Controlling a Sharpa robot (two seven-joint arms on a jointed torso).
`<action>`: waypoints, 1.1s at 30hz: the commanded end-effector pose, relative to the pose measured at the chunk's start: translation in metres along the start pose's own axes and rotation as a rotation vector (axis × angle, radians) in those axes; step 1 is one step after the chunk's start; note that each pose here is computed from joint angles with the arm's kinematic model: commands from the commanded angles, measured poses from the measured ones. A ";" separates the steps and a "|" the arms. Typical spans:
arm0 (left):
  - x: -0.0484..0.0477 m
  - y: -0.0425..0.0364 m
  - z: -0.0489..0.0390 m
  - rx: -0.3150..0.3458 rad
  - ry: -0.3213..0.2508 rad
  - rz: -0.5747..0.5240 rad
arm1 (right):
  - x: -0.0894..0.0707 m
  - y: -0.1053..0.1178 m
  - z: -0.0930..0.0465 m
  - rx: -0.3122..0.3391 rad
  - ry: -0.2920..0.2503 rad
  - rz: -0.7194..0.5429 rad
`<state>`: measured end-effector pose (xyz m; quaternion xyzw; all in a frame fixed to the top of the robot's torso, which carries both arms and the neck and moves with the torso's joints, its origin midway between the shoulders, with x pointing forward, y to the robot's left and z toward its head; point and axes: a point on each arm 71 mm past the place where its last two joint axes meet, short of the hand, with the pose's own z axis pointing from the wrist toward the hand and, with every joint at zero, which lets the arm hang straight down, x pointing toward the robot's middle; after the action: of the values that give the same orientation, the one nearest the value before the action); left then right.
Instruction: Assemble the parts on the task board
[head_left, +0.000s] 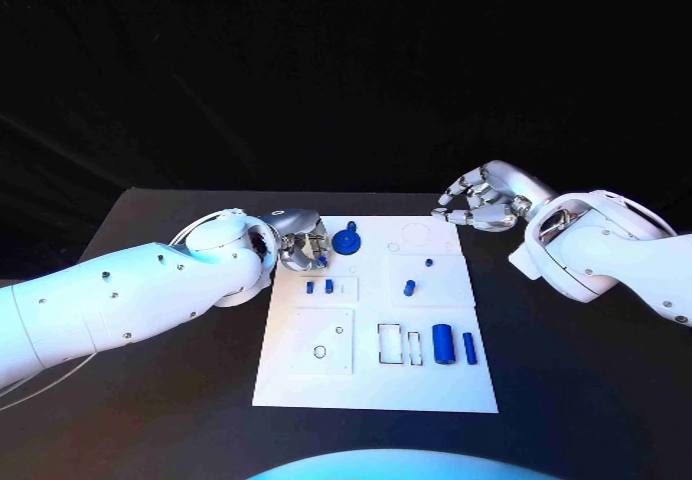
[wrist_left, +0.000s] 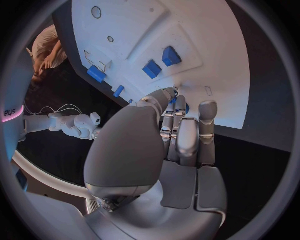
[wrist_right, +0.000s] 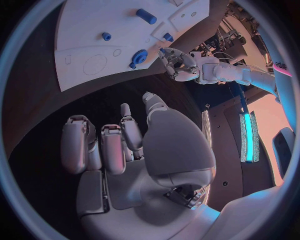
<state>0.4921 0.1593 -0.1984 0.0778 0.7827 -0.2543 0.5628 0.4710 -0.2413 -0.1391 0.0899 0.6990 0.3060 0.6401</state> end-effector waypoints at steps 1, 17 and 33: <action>0.0014 0.0004 0.0005 -0.007 0.020 -0.008 | 0.000 0.001 0.000 -0.008 0.003 -0.003; 0.0047 -0.0003 0.0056 -0.012 0.046 -0.006 | 0.001 0.001 0.000 -0.010 0.004 -0.003; 0.0081 -0.0005 0.0092 -0.020 0.069 -0.001 | 0.001 0.001 0.000 -0.010 0.004 -0.002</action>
<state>0.4977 0.1546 -0.2057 0.0769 0.7967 -0.2463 0.5465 0.4706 -0.2406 -0.1392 0.0894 0.6990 0.3070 0.6396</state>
